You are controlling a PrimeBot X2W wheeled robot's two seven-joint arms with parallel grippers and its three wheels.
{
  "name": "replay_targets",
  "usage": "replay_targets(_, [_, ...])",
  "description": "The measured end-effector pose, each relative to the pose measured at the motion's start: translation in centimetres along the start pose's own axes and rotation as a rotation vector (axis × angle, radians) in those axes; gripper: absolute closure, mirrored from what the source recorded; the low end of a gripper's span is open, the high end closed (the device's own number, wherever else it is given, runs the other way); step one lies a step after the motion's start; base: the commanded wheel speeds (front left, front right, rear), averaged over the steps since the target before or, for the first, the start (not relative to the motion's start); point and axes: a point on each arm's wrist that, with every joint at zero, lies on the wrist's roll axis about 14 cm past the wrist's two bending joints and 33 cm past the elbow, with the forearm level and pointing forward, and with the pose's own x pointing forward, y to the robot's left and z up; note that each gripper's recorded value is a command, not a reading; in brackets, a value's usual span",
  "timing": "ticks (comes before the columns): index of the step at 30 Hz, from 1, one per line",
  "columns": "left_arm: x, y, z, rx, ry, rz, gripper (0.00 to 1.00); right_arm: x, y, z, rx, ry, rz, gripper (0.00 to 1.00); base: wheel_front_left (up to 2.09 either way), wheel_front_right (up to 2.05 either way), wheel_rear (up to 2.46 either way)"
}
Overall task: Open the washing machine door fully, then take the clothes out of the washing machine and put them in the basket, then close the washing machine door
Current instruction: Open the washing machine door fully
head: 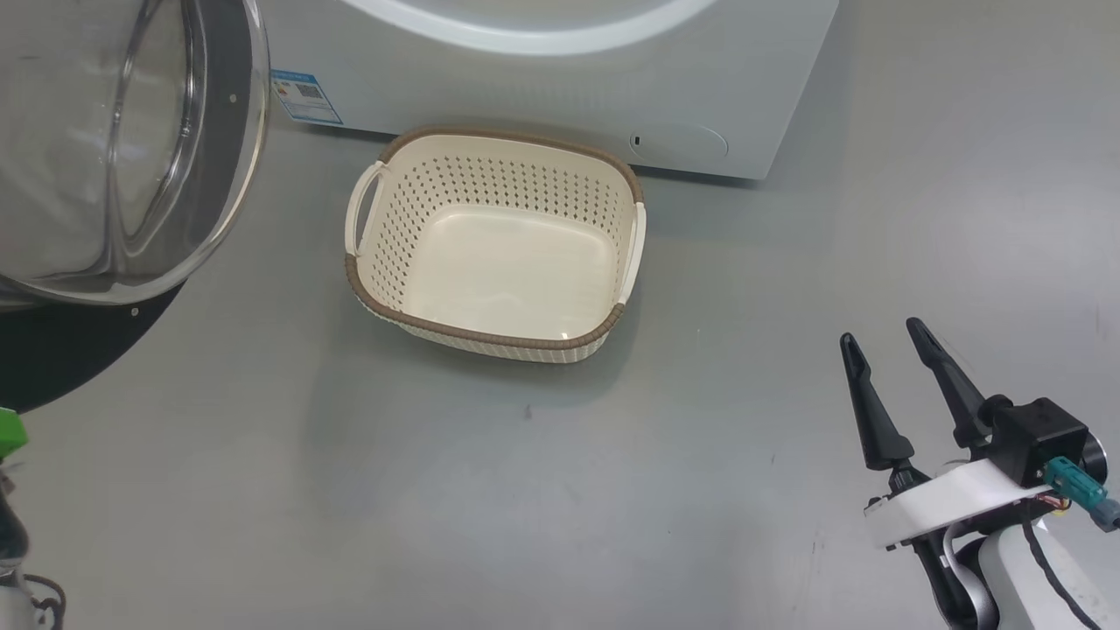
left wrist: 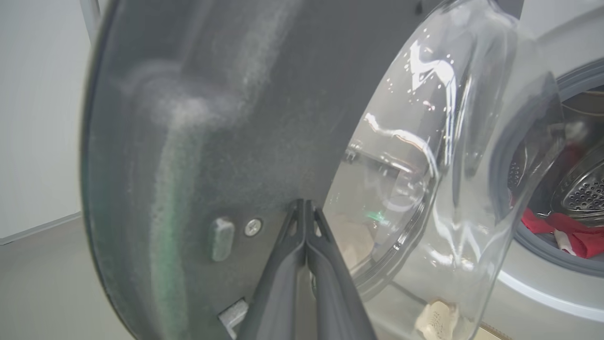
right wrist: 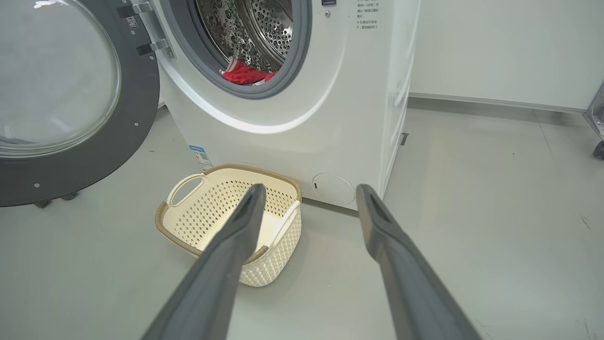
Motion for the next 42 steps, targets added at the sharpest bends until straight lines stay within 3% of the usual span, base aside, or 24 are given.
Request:
replay_targets(9, [1.9,0.8,-0.3,0.049,0.009,0.028,1.00,0.6,-1.4,-1.2,-0.001,0.030,-0.014,0.00,0.00,0.00,0.00])
replay_targets(27, [2.9,1.3,-2.0,0.027,0.051,0.072,1.00,1.3,-2.2,-2.1,0.005,0.054,-0.015,0.00,0.00,0.00,0.00])
replay_targets(42, [0.8,-3.2,-2.5,0.015,0.066,-0.091,1.00,1.1,-1.4,0.9,0.015,-0.025,-0.028,0.00,0.00,0.00,0.00])
